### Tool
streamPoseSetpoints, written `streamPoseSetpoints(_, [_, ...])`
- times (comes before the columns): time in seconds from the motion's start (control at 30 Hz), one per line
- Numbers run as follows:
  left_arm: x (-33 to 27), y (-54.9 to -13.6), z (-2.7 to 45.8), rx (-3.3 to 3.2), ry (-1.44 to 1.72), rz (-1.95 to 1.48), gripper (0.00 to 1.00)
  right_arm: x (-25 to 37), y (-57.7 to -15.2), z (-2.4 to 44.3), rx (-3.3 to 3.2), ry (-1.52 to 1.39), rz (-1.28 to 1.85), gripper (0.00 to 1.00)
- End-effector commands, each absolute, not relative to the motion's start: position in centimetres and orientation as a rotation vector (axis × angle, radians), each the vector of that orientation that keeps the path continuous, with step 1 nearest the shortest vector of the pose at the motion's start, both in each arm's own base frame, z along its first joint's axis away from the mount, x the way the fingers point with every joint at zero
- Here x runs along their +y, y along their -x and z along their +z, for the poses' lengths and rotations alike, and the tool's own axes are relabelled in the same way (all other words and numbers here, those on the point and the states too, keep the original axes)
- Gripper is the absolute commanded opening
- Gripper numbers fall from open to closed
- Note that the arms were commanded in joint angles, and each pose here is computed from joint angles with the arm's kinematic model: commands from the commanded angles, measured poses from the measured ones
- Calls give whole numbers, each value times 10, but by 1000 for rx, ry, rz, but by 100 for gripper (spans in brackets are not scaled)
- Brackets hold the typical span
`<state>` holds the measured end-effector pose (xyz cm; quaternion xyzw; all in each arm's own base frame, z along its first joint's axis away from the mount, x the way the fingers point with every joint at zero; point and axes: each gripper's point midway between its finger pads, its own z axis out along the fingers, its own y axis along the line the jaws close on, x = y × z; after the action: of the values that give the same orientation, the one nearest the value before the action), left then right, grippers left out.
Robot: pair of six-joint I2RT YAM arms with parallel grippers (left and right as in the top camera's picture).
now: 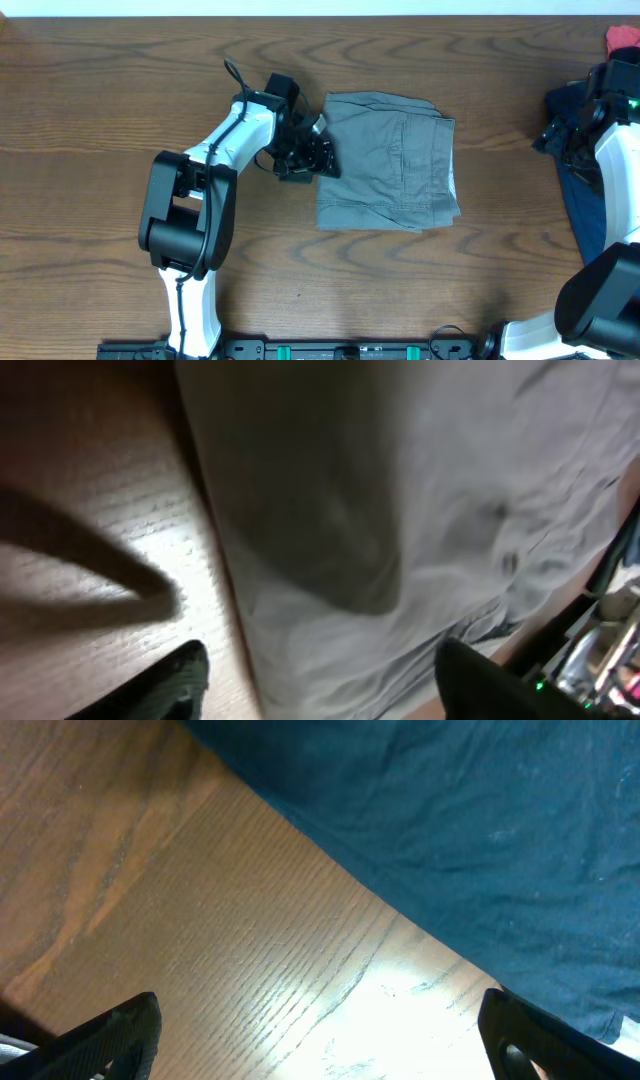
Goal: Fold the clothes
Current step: 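Grasp the folded shorts' left side with the left gripper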
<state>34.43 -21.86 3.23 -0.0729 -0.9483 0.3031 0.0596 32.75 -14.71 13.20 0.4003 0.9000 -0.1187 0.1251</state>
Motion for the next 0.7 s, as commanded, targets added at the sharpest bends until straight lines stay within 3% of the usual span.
streamPoseSetpoints(0.0, [-230, -340, 28, -2853, 233, 931, 69, -148, -327, 138, 2612, -1147, -360, 99])
streamPoseSetpoints(0.4, [-239, -345, 20, -2925, 206, 831, 68, -148, -327, 138, 2612, -1147, -360, 99])
streamPoseSetpoints(0.53, [-240, -347, 20, -2930, 201, 835, 51, -148, -327, 138, 2612, -1147, -360, 99])
streamPoseSetpoints(0.67, [-230, -356, 14, -2989, 96, 736, 26, -148, -327, 138, 2612, -1147, -360, 99])
